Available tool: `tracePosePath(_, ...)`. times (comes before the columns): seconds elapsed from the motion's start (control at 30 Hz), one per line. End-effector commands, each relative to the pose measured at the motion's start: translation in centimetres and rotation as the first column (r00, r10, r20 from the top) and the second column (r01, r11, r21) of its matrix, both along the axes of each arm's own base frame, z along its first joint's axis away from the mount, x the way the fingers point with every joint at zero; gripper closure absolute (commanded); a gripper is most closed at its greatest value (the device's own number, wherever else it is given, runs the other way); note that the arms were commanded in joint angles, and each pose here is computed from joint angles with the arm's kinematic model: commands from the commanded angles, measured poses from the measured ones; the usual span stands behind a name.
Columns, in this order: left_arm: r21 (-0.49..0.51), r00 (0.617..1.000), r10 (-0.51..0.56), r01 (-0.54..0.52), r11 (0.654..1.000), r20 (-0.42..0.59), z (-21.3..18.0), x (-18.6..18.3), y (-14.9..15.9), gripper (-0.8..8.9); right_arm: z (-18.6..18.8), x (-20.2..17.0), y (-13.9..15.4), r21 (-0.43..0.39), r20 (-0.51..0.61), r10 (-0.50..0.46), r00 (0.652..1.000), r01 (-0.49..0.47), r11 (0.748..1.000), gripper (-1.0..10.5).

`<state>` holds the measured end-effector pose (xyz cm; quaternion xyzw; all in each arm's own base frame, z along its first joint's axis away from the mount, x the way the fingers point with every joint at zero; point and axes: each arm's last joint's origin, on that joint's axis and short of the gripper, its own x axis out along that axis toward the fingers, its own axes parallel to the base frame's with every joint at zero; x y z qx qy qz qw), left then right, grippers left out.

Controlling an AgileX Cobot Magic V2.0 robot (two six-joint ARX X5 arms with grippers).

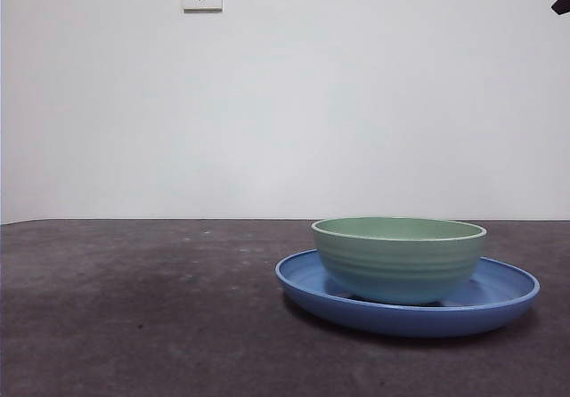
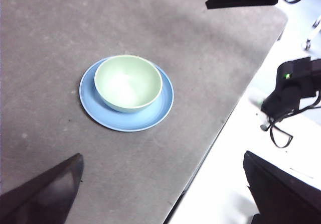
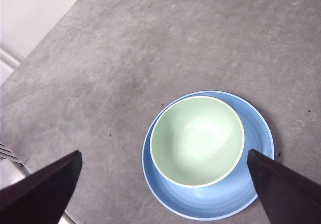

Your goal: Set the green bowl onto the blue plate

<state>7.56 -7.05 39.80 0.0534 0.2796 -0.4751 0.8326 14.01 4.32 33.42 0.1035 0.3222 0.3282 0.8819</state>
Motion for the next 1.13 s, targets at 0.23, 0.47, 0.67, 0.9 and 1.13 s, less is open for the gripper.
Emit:
tracePosePath(0.23, -0.078, 1.0, 0.025, -0.025, 0.997, -0.002, -0.1, 0.1, -0.2, 3.01, 0.4, 0.0, 0.1, 0.029, -0.025, -0.018, 1.0, 0.019, 0.999, 3.7)
tracePosePath(0.47, -0.074, 1.0, 0.024, -0.025, 0.997, -0.007, -0.2, 0.0, -0.1, 3.01, -1.1, 0.7, -0.3, -0.001, -0.23, -0.13, 0.965, 0.134, 0.991, 3.7)
tracePosePath(0.67, -0.08, 1.0, 0.025, -0.025, 0.996, 0.0, -0.1, -0.3, 0.2, 3.01, -3.2, 3.5, -1.6, -0.074, -0.33, -0.18, 0.927, 0.164, 0.984, 3.7)
tracePosePath(0.9, -0.105, 0.999, 0.025, -0.022, 0.994, 0.033, 0.2, -1.3, 0.9, 3.01, -6.6, 7.6, -3.0, -0.086, -0.436, -0.133, 0.89, 0.106, 0.991, 4.1)
tracePosePath(1.13, -0.123, 0.998, 0.026, -0.019, 0.992, 0.054, 0.4, -2.1, 1.5, 3.01, -10.5, 11.6, -3.1, -0.098, -0.483, -0.12, 0.867, 0.083, 0.992, 4.9)
